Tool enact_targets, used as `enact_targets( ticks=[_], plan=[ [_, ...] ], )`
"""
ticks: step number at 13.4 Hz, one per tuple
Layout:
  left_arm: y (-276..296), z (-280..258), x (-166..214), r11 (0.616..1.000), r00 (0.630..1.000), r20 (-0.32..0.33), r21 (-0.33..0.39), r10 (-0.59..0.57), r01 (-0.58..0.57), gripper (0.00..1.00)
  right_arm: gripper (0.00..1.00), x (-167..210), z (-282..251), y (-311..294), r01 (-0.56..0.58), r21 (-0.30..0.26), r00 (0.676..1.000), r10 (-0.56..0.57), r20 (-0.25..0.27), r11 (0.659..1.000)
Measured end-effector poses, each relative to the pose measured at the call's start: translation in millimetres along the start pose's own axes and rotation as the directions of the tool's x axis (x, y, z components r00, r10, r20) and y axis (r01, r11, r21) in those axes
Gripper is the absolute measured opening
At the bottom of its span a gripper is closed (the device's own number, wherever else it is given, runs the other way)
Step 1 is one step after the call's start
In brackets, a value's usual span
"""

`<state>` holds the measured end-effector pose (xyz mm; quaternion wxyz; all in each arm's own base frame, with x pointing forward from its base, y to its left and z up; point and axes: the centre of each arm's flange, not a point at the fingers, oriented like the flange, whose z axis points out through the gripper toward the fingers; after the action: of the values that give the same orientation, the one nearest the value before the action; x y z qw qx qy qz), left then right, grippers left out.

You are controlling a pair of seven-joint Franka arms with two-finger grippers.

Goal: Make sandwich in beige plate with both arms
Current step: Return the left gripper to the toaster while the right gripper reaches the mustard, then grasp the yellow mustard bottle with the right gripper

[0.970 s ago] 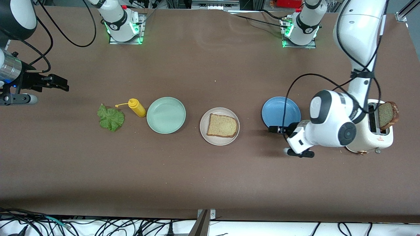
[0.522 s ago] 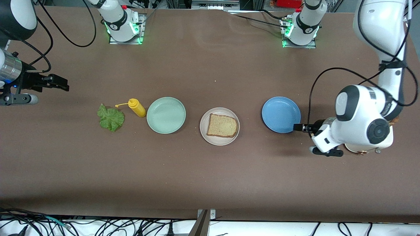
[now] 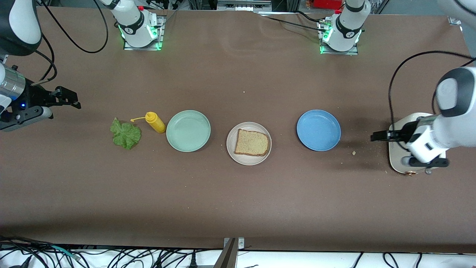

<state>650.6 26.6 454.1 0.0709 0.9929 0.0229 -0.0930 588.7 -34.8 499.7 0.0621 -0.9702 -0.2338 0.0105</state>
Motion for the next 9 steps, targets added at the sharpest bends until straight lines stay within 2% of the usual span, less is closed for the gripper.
enact_targets(
  ticks=[2,5,7,9],
  plan=[
    [-22,-31,-15,0.999,0.999,-0.032,0.038,0.017,-0.016,1.0,0.99,-12,22,18,0.131,0.069,0.99,-0.127,-0.053,0.989],
    [-34,-62,-32,0.999,0.997,-0.075,0.047,0.023,-0.019,1.0,0.99,-36,63,34,0.288,0.15,0.957,-0.276,-0.094,0.946],
    [-30,-75,-40,0.999,0.995,-0.092,0.049,0.028,-0.024,1.0,0.99,-53,91,44,0.375,0.211,0.923,-0.344,-0.172,0.903],
    [-21,-85,-45,0.998,0.993,-0.107,0.05,0.043,-0.038,1.0,0.99,-66,124,55,0.47,0.252,0.874,-0.406,-0.267,0.846]
  ],
)
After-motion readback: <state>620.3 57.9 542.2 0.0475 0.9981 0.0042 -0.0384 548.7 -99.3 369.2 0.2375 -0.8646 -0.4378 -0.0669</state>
